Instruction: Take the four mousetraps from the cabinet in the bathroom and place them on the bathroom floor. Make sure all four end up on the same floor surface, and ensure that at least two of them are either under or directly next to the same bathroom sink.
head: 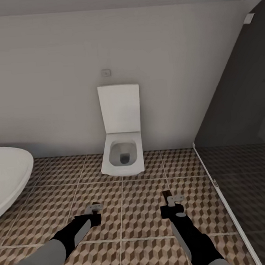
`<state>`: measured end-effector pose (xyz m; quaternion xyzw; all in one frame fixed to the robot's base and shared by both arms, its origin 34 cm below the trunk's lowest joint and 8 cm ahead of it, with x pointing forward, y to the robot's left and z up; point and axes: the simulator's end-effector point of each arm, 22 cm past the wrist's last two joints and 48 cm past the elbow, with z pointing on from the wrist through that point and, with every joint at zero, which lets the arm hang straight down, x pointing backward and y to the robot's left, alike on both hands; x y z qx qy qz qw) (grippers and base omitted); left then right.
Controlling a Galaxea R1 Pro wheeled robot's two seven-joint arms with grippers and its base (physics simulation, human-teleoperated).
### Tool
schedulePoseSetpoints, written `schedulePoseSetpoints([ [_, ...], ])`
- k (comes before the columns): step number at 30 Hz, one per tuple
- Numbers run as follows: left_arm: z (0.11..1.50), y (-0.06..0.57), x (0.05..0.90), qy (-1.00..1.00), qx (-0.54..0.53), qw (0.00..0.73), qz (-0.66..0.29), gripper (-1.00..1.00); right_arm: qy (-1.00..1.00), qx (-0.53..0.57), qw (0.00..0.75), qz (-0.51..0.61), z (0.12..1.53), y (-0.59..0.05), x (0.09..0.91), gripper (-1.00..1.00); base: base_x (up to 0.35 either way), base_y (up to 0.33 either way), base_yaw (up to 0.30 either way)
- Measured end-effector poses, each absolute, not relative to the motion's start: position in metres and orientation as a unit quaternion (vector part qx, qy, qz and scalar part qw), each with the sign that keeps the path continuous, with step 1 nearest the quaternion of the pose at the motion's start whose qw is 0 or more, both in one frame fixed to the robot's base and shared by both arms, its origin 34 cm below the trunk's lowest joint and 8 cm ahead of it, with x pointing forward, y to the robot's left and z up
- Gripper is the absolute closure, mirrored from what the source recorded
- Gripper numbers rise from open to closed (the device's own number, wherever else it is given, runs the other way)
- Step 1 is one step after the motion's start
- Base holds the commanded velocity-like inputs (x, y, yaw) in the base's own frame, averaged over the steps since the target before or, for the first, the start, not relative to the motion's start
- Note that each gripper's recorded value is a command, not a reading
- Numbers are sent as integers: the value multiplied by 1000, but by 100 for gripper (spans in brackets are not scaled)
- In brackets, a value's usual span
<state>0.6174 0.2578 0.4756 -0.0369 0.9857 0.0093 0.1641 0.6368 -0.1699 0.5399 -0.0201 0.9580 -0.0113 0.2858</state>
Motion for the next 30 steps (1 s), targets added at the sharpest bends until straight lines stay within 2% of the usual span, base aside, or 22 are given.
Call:
schedulePoseSetpoints([
  [30,418,250,609,987,-34,155,2,100,962,-38,270,-2,478,-156,621,100,0,0,0],
])
